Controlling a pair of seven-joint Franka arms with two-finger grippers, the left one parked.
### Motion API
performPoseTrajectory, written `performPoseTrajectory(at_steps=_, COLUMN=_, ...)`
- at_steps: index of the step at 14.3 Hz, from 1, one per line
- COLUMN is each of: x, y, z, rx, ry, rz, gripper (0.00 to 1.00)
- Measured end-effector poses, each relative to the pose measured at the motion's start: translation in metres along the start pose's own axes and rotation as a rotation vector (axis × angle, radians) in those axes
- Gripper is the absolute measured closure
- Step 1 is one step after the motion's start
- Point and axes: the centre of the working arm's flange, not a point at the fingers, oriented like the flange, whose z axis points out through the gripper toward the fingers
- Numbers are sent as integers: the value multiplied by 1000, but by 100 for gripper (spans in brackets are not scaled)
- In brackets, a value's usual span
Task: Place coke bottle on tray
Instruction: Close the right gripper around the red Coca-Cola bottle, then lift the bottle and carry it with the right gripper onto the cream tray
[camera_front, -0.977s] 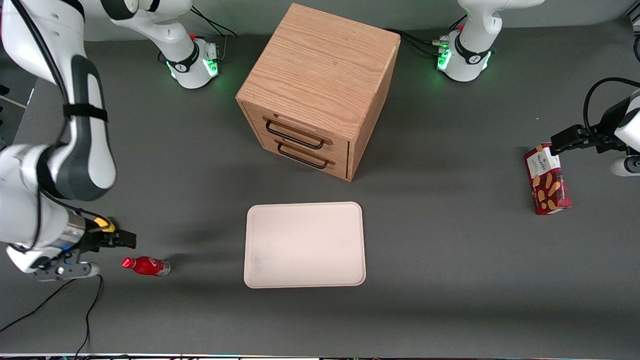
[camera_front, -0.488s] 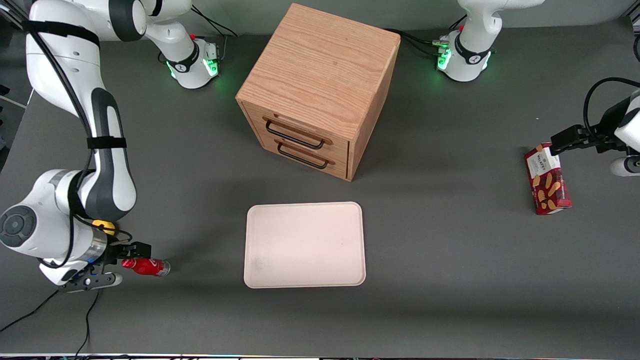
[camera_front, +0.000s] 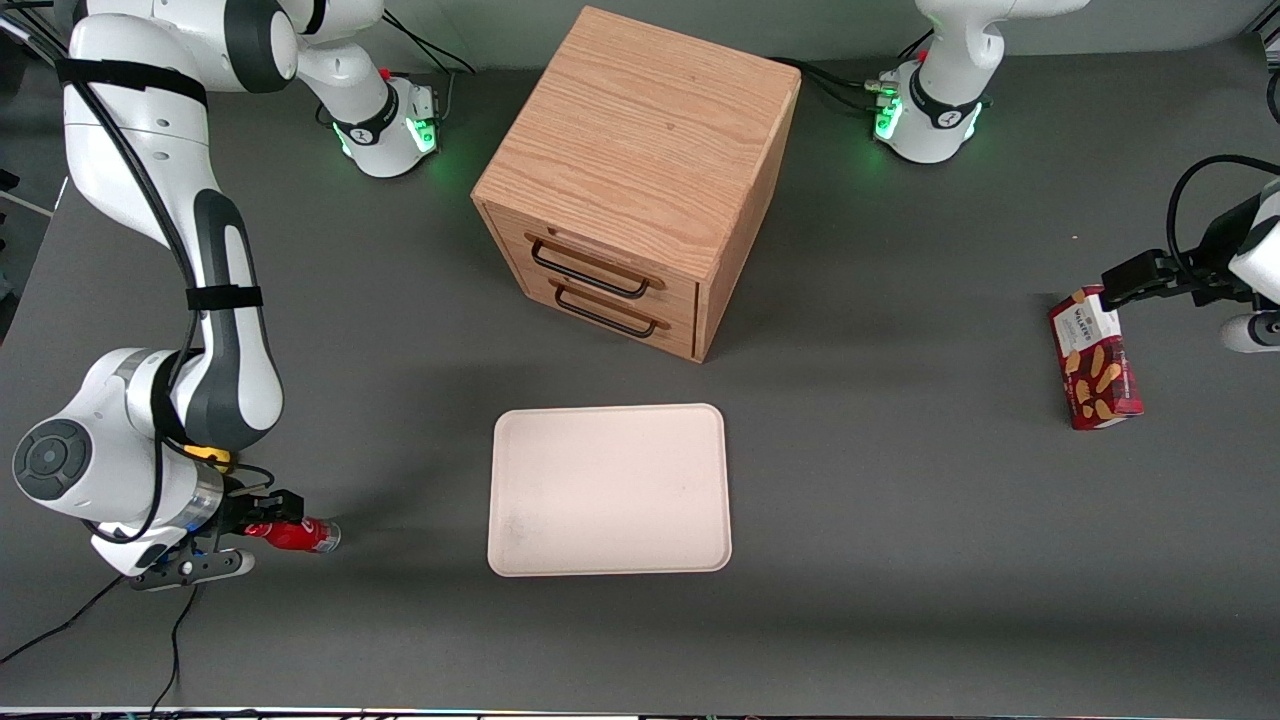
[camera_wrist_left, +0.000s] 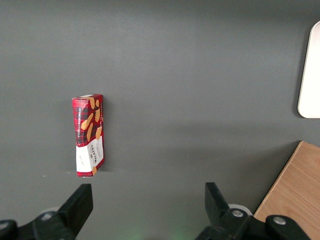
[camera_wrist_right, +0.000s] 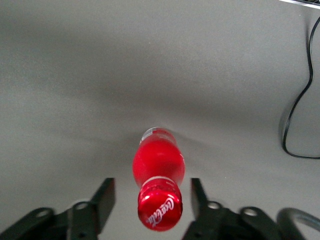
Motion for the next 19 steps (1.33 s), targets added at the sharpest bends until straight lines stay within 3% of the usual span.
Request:
performPoseTrajectory(at_steps=1, x=0, y=0, z=1, rx=3, ry=0, rz=1, gripper=37)
performPoseTrajectory(at_steps=4, x=0, y=0, z=1, rx=9, ry=2, rz=-3, gripper=61)
performPoseTrajectory(at_steps=6, x=0, y=1, z=0, rx=9, ry=5, rz=-18, gripper=65)
performPoseTrajectory(at_steps=11, x=9, y=2, z=-22, rx=5, ry=20, rz=-29, gripper=65)
performPoseTrajectory(at_steps=17, x=17, y=-32, z=-143, rx=49, ry=-81, rz=-29, gripper=65)
performPoseTrajectory(at_steps=19, x=14, y=-57, z=-179, rx=59, ry=-94, rz=-13, gripper=65)
